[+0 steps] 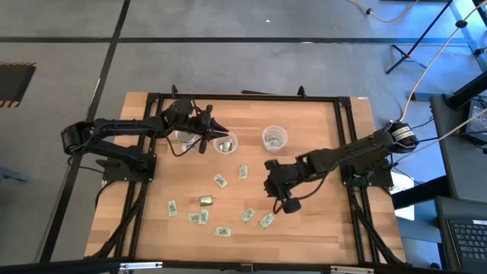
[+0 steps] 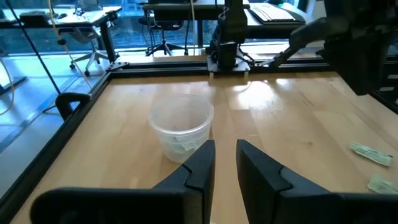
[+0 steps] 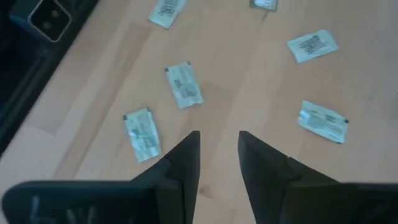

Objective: Pick and place items into bin
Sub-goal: Put the white stevia packet into the right transparent bin

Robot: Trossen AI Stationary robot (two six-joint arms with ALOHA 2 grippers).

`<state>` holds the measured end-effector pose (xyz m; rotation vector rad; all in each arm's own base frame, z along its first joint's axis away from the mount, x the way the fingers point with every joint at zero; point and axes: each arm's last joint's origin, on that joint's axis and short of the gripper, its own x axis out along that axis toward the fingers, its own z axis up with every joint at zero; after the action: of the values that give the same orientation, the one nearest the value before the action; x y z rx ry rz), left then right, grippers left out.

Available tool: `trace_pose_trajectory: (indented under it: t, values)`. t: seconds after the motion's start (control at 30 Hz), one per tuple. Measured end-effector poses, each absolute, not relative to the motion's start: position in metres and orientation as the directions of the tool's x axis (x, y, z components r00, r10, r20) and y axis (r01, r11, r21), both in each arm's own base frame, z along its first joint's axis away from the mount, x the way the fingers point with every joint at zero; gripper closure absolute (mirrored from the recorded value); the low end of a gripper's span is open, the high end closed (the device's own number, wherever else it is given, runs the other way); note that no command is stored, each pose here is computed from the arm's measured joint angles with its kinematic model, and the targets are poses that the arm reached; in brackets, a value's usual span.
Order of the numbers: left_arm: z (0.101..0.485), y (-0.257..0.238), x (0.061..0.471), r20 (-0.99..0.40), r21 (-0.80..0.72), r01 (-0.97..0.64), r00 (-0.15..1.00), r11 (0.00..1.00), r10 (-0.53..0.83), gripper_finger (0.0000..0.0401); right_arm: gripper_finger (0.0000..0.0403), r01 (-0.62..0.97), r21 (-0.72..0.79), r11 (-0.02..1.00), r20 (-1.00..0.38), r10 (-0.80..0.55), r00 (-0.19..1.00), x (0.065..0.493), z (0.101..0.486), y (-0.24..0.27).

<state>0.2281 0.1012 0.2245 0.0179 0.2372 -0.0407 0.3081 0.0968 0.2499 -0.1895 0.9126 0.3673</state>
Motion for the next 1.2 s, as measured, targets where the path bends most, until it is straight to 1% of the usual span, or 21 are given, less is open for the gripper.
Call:
trace_pose_trajectory:
  t: [0.1, 0.27, 0.4, 0.47, 0.77, 1.03, 1.2]
  values:
    - [0.227, 0.098, 0.230, -0.208, 0.044, 0.060, 0.977, 0.997, -0.050, 0.0340, 0.0290, -0.400, 0.000, 0.916, -0.808, 0.236, 0.540, 0.305, 0.249, 0.102]
    - [0.230, 0.090, 0.234, -0.183, 0.107, 0.105, 0.980, 0.989, -0.084, 0.0340, 0.0290, -0.312, 0.080, 0.947, -0.812, 0.243, 0.531, 0.303, 0.247, 0.111]
    - [0.230, 0.083, 0.237, -0.184, 0.127, 0.137, 0.976, 0.982, -0.113, 0.0340, 0.0290, -0.224, 0.063, 0.973, -0.831, 0.175, 0.528, 0.307, 0.235, 0.118]
    - [0.230, 0.079, 0.238, -0.187, 0.126, 0.153, 0.974, 0.980, -0.128, 0.0340, 0.0290, -0.204, 0.060, 0.977, -0.849, 0.158, 0.505, 0.311, 0.224, 0.122]
    - [0.224, 0.056, 0.243, -0.241, 0.093, 0.250, 0.945, 0.964, -0.221, 0.0340, 0.0290, -0.245, 0.036, 0.969, -0.911, 0.133, 0.391, 0.319, 0.176, 0.144]
    - [0.224, 0.041, 0.246, -0.242, 0.093, 0.308, 0.930, 0.947, -0.279, 0.0340, 0.0290, -0.330, 0.017, 0.944, -0.934, 0.133, 0.331, 0.312, 0.155, 0.167]
    - [0.225, 0.037, 0.247, -0.235, 0.097, 0.324, 0.926, 0.941, -0.294, 0.0340, 0.0293, -0.377, -0.002, 0.926, -0.948, 0.118, 0.295, 0.312, 0.139, 0.173]
